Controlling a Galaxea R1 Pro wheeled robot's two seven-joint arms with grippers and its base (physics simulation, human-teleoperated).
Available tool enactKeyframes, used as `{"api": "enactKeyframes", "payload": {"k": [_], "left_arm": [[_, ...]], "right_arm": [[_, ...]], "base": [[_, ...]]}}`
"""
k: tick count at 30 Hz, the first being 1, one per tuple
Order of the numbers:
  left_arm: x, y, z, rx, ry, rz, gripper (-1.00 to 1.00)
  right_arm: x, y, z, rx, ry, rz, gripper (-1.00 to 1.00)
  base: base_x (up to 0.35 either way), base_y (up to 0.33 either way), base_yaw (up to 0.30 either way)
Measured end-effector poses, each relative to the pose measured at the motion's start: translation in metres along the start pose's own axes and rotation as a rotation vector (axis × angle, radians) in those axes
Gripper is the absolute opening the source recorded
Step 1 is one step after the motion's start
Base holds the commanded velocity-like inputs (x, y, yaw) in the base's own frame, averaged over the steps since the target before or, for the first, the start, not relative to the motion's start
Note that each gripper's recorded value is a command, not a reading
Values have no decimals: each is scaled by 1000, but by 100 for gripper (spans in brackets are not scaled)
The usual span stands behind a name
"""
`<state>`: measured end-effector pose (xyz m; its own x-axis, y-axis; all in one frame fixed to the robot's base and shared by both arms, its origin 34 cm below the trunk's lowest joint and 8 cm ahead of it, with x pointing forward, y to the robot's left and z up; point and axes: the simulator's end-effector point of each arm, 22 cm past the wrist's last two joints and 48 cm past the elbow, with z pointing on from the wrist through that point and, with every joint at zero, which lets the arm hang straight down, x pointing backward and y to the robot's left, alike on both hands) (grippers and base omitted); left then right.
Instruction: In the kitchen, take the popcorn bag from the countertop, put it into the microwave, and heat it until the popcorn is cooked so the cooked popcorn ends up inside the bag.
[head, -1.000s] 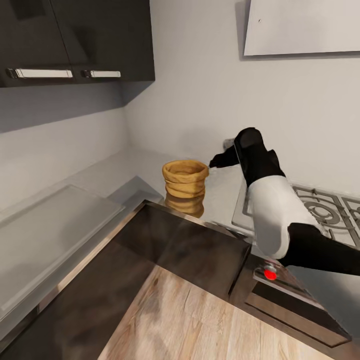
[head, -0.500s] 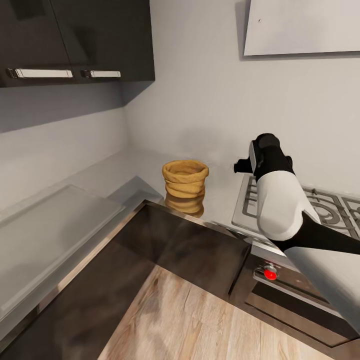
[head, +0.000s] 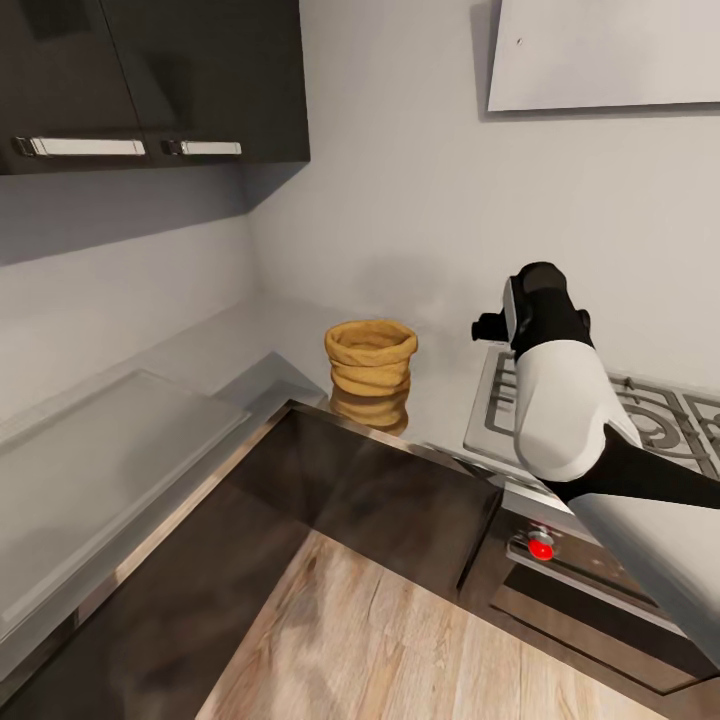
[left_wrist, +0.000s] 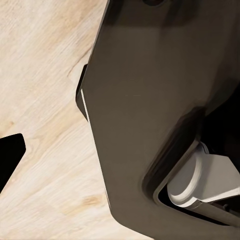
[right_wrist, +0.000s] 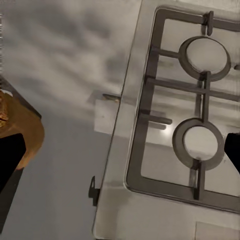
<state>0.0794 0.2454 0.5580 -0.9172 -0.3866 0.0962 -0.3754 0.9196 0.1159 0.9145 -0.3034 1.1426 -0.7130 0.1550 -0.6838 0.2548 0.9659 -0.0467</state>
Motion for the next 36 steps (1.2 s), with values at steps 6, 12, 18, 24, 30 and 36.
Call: {"api": "enactKeyframes", "payload": {"k": [6, 12, 18, 24, 30, 36], "left_arm": [[0, 1, 0, 0, 0, 5, 100], [0, 1, 0, 0, -1, 4, 100], [-1, 1, 0, -1, -2, 3, 100], [-4, 0, 0, 0, -7, -5, 100], [-3, 0, -3, 1, -8, -12, 100], [0, 1, -10, 1, -6, -15, 100]], "right_arm": [[-4, 5, -4, -18, -13, -9, 100], [-20, 9, -14, 29, -60, -95, 100], [-20, 9, -14, 28, -60, -96, 100], [-19, 12, -13, 11, -57, -91, 100], [-20, 17, -16, -12, -56, -91, 100], [-25, 17, -22, -10, -58, -96, 100]], "base": [[198, -73, 0], [291, -162, 0], [152, -96, 0], [7, -5, 0], [0, 0, 0], [0, 0, 62]]}}
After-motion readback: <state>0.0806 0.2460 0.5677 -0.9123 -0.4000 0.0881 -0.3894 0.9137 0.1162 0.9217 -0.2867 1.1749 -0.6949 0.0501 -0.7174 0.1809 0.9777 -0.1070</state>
